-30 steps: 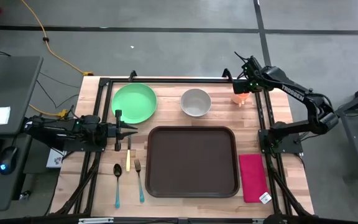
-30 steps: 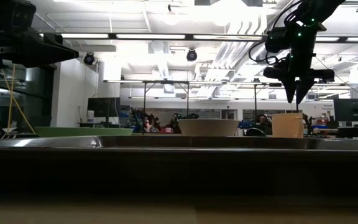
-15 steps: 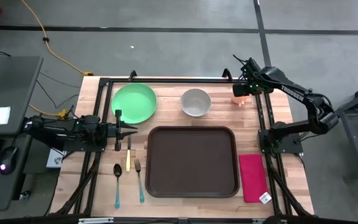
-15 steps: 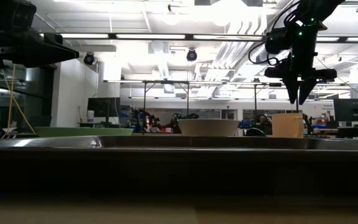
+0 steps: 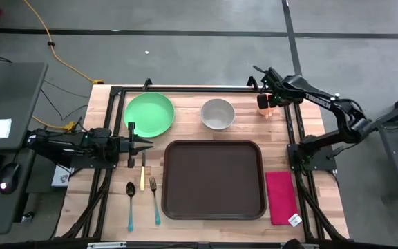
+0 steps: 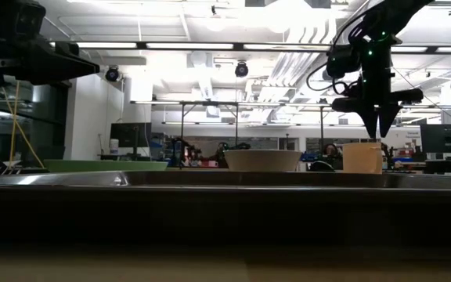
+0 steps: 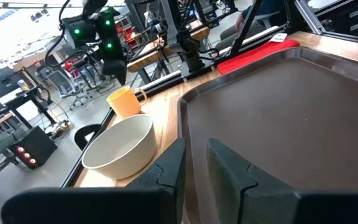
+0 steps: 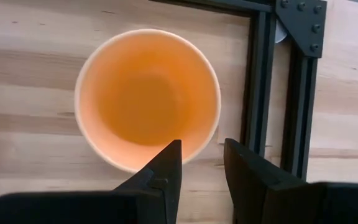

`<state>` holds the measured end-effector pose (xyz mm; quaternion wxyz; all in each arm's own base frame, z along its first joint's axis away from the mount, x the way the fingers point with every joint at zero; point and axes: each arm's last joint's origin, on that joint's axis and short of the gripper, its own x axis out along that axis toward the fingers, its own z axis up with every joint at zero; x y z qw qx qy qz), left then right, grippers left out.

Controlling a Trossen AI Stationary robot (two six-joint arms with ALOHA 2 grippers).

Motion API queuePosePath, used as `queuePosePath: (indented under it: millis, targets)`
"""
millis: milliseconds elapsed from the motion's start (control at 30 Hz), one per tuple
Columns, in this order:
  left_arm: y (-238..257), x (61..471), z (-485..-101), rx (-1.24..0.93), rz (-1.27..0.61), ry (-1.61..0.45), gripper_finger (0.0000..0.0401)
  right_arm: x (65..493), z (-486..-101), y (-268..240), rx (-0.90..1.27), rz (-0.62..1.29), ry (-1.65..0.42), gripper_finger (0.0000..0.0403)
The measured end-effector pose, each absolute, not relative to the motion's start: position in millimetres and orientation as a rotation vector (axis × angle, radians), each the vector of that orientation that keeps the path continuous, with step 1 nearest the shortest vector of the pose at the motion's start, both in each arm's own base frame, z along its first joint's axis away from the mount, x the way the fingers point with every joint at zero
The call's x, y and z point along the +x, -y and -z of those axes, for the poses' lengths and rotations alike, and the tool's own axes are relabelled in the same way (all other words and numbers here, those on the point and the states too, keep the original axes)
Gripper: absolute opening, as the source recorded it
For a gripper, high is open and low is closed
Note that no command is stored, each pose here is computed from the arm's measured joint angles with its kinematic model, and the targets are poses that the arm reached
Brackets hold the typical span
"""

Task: Set up tray
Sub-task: Put the yellow mug on the brown tray

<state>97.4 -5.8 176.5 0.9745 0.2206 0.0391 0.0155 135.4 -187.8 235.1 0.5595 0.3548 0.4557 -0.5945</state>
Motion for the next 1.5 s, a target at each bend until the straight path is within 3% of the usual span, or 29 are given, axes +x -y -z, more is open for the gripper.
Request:
queuePosePath:
  millis: [867, 1500]
  targets:
    - [6, 97, -176, 0.445, -0.029, -0.079, 0.0097, 137, -234, 192, 0.843, 1.475, -0.983, 0.0099]
    - [6, 97, -179, 0.442, -0.032, -0.053, 0.0097, 143, -216, 196, 0.806, 1.543, -1.083, 0.0099]
